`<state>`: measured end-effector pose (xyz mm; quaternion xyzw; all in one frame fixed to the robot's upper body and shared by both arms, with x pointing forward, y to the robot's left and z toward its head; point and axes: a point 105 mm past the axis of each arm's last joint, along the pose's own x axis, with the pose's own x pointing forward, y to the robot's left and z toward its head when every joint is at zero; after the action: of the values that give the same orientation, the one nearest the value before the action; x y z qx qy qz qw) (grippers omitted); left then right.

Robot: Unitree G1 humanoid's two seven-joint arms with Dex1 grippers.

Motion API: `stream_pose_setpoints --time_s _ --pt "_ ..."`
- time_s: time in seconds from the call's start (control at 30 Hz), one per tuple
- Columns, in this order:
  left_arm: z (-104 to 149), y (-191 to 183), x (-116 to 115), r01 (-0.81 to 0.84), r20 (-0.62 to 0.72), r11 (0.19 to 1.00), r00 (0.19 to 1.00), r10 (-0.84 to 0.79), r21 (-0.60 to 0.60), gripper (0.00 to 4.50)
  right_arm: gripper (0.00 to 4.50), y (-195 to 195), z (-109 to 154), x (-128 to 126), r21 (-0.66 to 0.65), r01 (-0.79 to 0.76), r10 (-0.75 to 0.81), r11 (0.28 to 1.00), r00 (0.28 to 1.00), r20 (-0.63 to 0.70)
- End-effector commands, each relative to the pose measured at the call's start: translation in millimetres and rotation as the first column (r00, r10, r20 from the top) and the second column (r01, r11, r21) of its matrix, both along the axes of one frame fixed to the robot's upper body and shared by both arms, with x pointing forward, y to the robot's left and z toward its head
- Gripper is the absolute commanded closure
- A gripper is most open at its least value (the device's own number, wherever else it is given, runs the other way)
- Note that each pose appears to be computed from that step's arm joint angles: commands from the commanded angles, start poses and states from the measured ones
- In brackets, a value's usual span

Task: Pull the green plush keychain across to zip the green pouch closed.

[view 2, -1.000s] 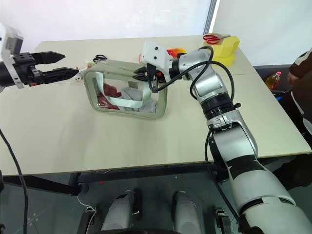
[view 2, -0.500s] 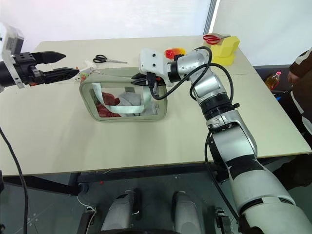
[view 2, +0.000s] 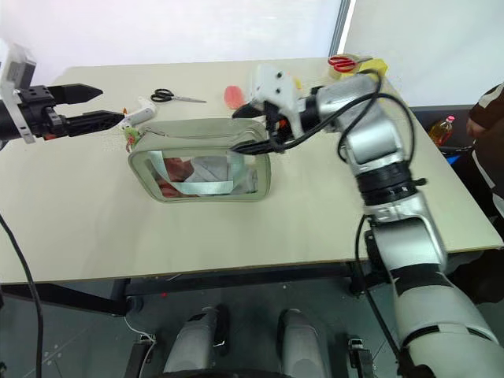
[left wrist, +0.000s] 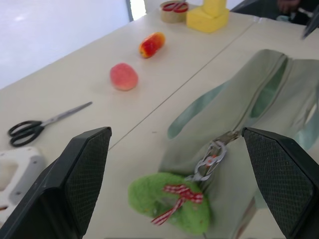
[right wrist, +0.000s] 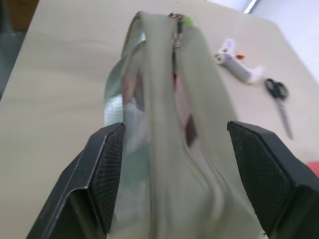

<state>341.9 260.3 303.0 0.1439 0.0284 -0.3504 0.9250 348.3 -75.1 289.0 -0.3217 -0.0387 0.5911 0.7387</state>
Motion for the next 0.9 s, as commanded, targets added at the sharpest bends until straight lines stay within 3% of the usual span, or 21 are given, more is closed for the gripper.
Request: stream_pose_setpoints --time_s 0.03,0.4,0.5,0.67,0.9 --pt "13 6 -5 -0.011 0.05 1.0 0.999 0.011 0.016 0.0 0.96 -5 1 -8 0.015 -0.006 0.006 1.0 1.0 -0.008" --pt "0 13 -3 -0.036 0.011 0.998 0.999 0.035 0.049 0.0 0.96 9 -35 3 0.021 -0.005 0.006 1.0 0.998 -0.07" --pt "-7 20 -2 -0.055 -0.007 0.996 0.998 0.055 0.072 0.0 1.82 11 -42 3 0.02 -0.013 0.015 1.0 0.996 -0.091" --pt "-31 34 2 -0.081 -0.057 0.986 0.994 0.09 0.145 0.0 4.31 13 -47 1 0.013 -0.031 0.032 0.999 0.995 -0.098" --pt "-61 28 25 -0.085 -0.084 0.99 0.992 0.095 0.11 0.0 4.42 16 -51 -3 0.005 -0.054 0.054 0.999 0.993 -0.101"
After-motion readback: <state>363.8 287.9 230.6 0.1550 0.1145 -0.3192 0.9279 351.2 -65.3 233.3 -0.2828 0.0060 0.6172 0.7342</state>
